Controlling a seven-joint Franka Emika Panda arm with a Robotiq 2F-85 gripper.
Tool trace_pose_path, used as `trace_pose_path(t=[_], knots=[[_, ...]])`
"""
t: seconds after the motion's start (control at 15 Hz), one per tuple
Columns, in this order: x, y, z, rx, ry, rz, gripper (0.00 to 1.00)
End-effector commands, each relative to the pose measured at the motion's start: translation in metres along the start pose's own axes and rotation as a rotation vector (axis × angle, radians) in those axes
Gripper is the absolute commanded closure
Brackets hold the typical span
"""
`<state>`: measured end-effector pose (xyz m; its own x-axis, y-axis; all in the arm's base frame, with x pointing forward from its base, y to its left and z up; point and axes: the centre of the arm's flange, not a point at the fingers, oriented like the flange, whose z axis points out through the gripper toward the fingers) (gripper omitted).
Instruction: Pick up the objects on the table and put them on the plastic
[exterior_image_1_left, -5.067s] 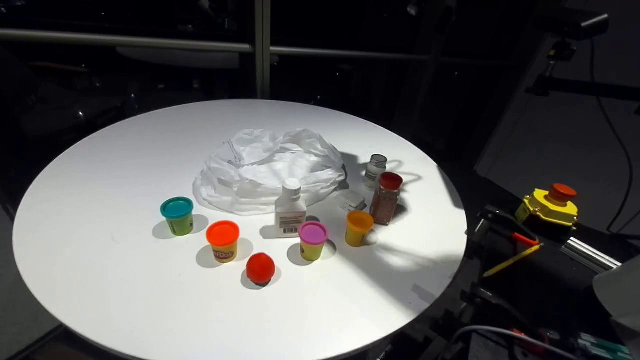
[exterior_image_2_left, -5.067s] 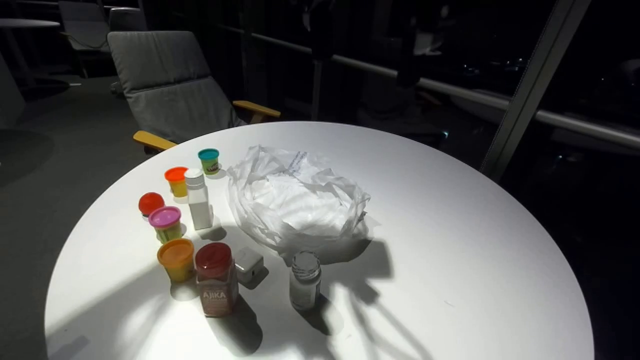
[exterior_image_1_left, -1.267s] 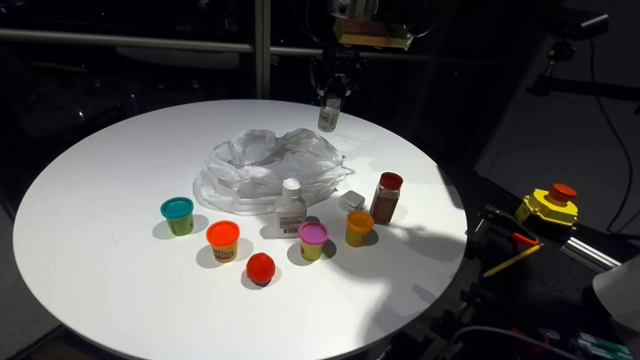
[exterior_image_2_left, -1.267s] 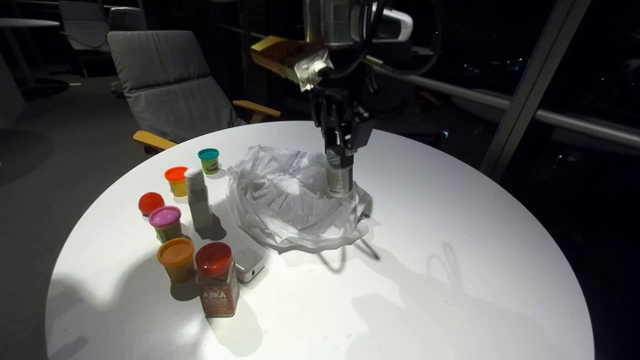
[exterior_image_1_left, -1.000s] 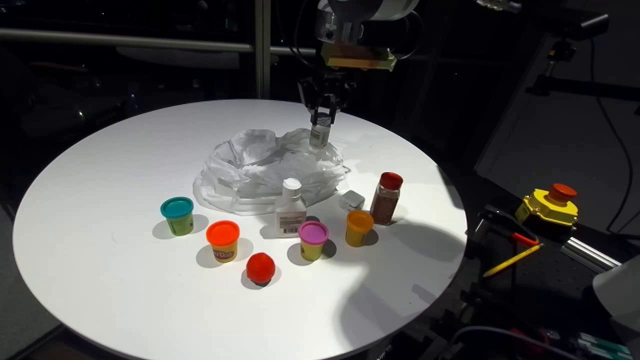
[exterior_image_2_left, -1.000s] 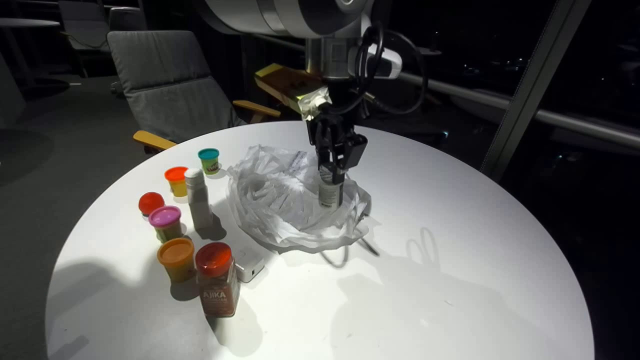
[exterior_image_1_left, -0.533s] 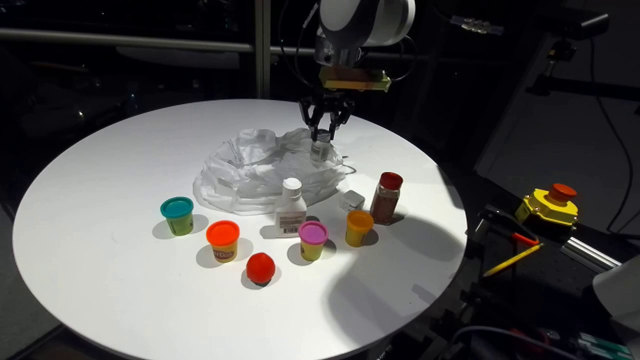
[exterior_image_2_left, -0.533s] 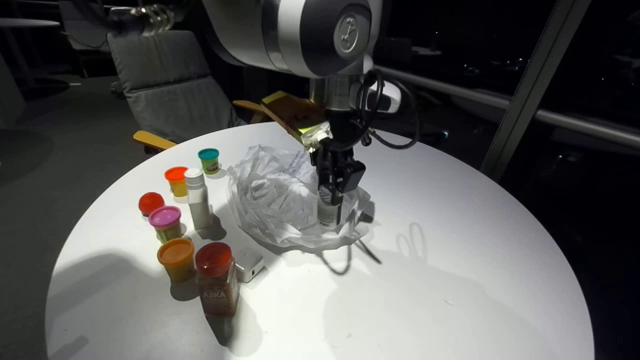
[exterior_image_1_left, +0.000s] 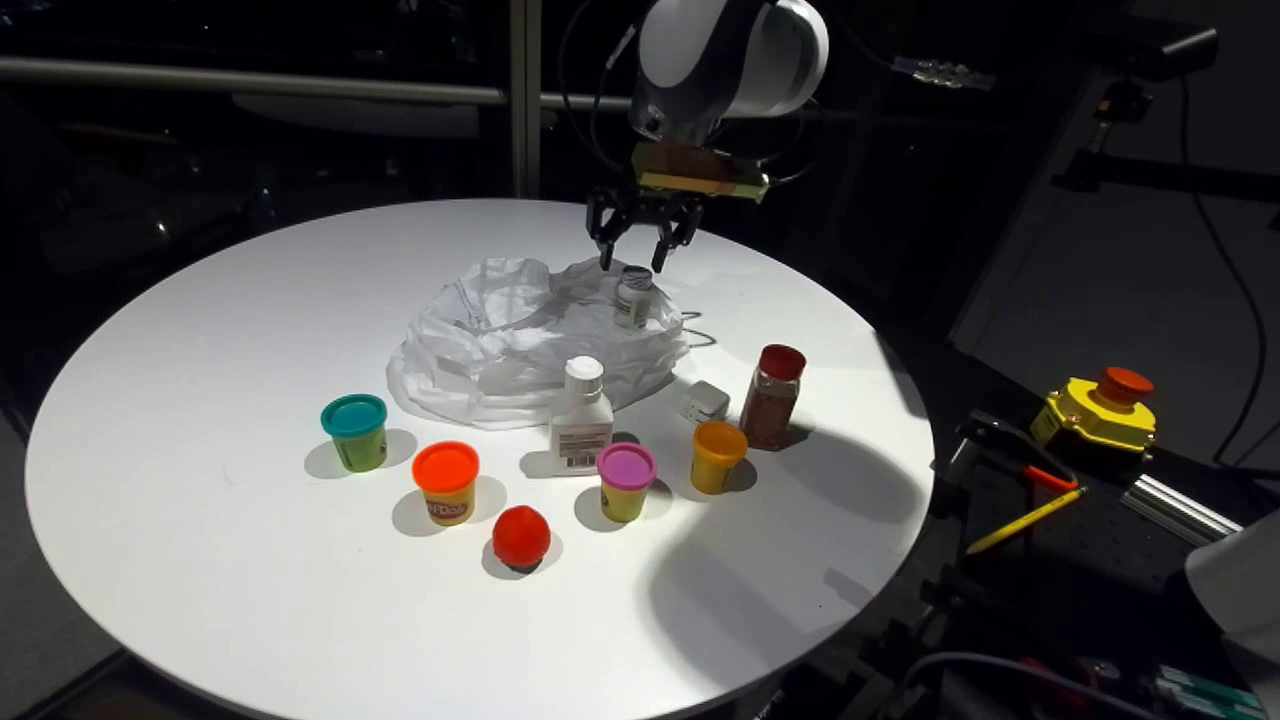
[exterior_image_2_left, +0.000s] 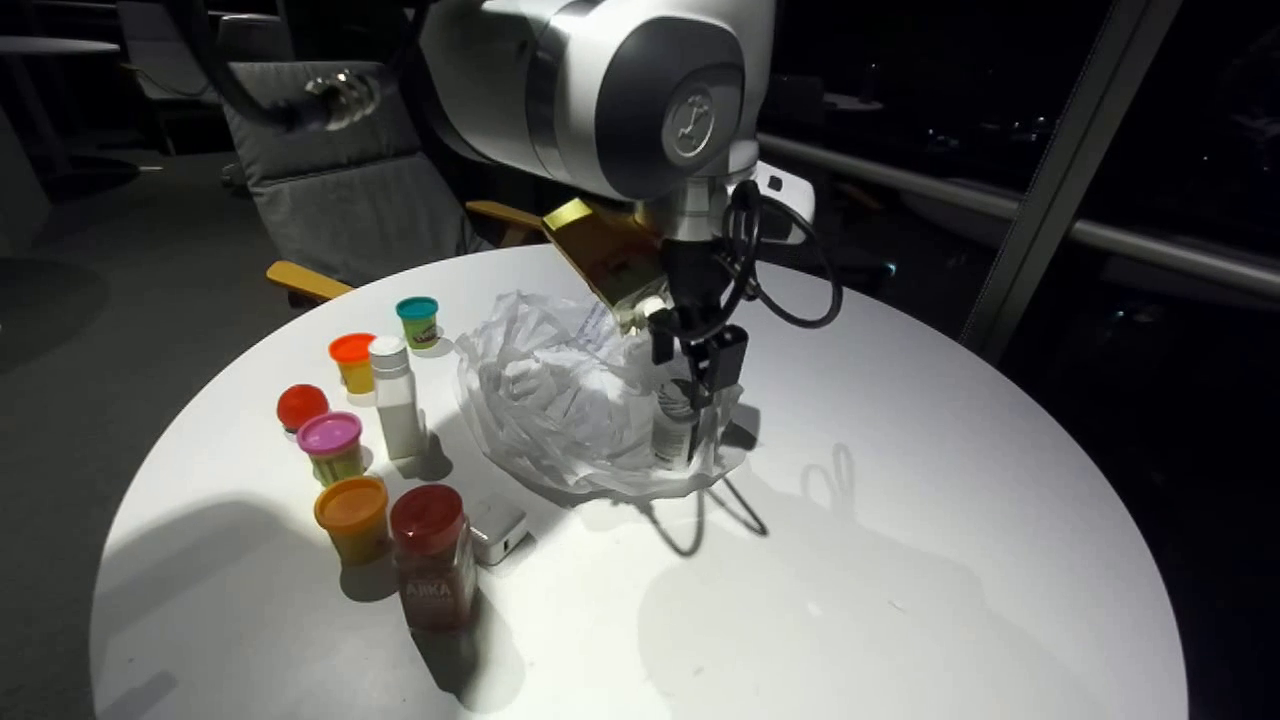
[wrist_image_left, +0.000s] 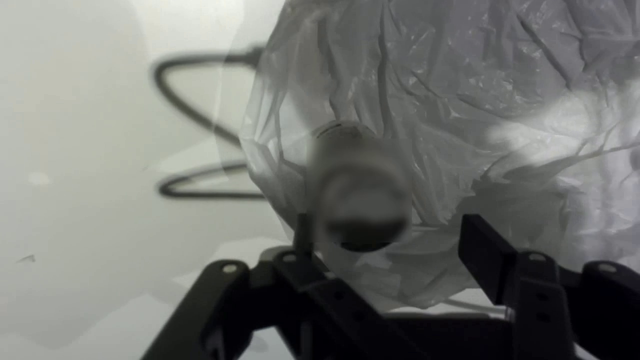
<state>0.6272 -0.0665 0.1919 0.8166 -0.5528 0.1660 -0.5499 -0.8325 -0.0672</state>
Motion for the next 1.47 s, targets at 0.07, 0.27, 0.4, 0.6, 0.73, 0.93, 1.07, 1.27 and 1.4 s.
trace_pose_path(t=[0.07, 0.27, 0.4, 0.6, 0.73, 0.93, 1.07, 1.27, 1.4], knots=[[-0.044, -0.018, -0.067, -0.097, 0.085, -0.101, 0.00], [-0.079, -0.021, -0.078, -0.115, 0.066, -0.136, 0.00], [-0.105, -0.018, -0.085, -0.134, 0.050, -0.123, 0.00], [-0.135, -0.007, -0.094, -0.143, 0.021, -0.100, 0.00], [-0.150, 0.003, -0.100, -0.132, -0.036, -0.117, 0.00], [-0.164, 0.014, -0.101, -0.111, -0.128, -0.107, 0.00], [-0.169, 0.021, -0.098, -0.097, -0.184, -0.097, 0.00], [-0.169, 0.031, -0.090, -0.082, -0.245, -0.080, 0.00], [-0.164, 0.038, -0.081, -0.082, -0.275, -0.061, 0.00]])
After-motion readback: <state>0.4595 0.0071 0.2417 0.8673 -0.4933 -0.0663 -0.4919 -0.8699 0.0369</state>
